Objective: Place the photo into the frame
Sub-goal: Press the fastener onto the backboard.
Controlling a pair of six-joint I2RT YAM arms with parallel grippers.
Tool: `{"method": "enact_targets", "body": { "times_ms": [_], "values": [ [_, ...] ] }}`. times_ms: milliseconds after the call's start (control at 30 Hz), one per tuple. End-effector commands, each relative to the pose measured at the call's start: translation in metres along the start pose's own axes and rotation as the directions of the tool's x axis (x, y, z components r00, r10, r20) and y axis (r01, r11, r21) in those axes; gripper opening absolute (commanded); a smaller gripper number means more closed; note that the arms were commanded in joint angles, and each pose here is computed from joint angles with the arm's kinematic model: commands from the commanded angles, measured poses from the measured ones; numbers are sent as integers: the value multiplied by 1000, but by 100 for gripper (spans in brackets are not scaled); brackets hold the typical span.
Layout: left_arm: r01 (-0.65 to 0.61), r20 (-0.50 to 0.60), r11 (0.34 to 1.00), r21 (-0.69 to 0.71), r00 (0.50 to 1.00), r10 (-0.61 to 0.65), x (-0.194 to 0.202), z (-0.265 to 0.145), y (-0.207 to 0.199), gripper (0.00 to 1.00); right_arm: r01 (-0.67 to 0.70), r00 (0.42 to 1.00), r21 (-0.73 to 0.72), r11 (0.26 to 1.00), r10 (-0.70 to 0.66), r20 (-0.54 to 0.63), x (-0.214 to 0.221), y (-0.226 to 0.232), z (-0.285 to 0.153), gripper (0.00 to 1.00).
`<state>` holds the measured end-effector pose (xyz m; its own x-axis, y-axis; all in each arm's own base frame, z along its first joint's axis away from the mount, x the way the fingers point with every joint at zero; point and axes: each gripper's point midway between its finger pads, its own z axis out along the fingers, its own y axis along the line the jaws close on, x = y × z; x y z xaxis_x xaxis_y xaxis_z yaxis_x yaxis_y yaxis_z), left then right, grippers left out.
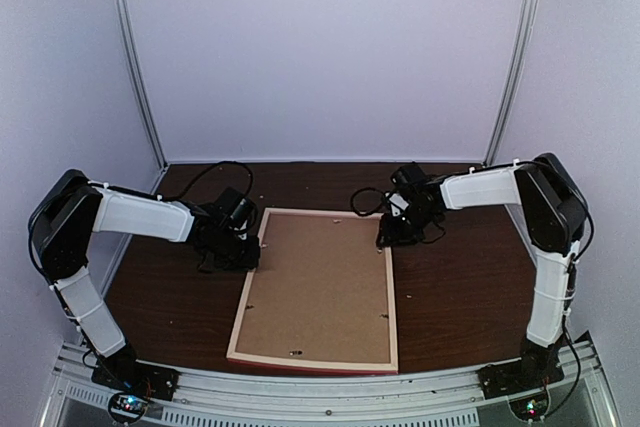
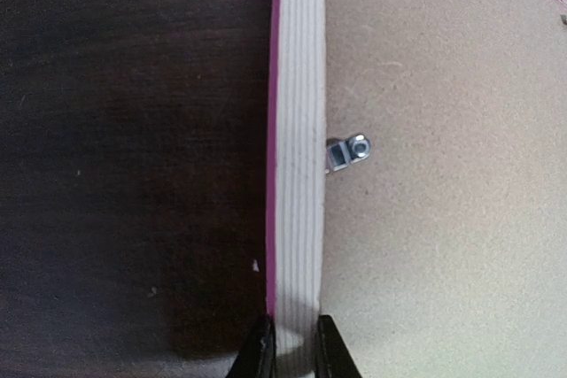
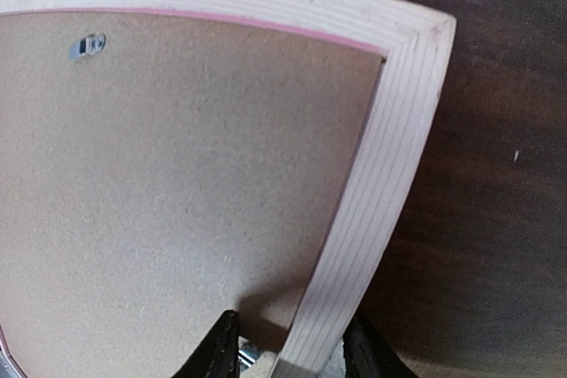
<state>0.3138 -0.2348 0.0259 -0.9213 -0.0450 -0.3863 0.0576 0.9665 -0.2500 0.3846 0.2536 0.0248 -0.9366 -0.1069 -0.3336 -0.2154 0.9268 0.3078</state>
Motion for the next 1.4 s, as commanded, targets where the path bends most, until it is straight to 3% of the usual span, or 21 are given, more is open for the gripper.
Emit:
{"method": "enact_targets", "body": {
  "times_ms": [0, 300, 567, 967, 1367],
  "values": [
    [24, -72, 1000, -11, 997, -24, 23, 12, 9, 0, -67, 996, 48, 997, 70, -56, 19, -28, 33, 38],
    [24, -70, 1000, -10, 997, -25, 23, 12, 9, 0, -58, 993, 26, 998, 60, -97, 31, -27, 32, 35],
    [24, -71, 1000, -11, 997, -25, 23, 12, 9, 0, -38, 992, -26, 999, 35, -119, 37, -18, 27, 43],
    [21, -71, 1000, -10, 997, -21, 22, 11, 8, 0, 76, 982, 105, 992, -56, -181, 53, -38, 24, 43],
    [18, -70, 1000, -10, 997, -19, 20, 11, 7, 0, 193, 959, 135, 972, -158, -234, 66, -42, 18, 47]
  ]
}}
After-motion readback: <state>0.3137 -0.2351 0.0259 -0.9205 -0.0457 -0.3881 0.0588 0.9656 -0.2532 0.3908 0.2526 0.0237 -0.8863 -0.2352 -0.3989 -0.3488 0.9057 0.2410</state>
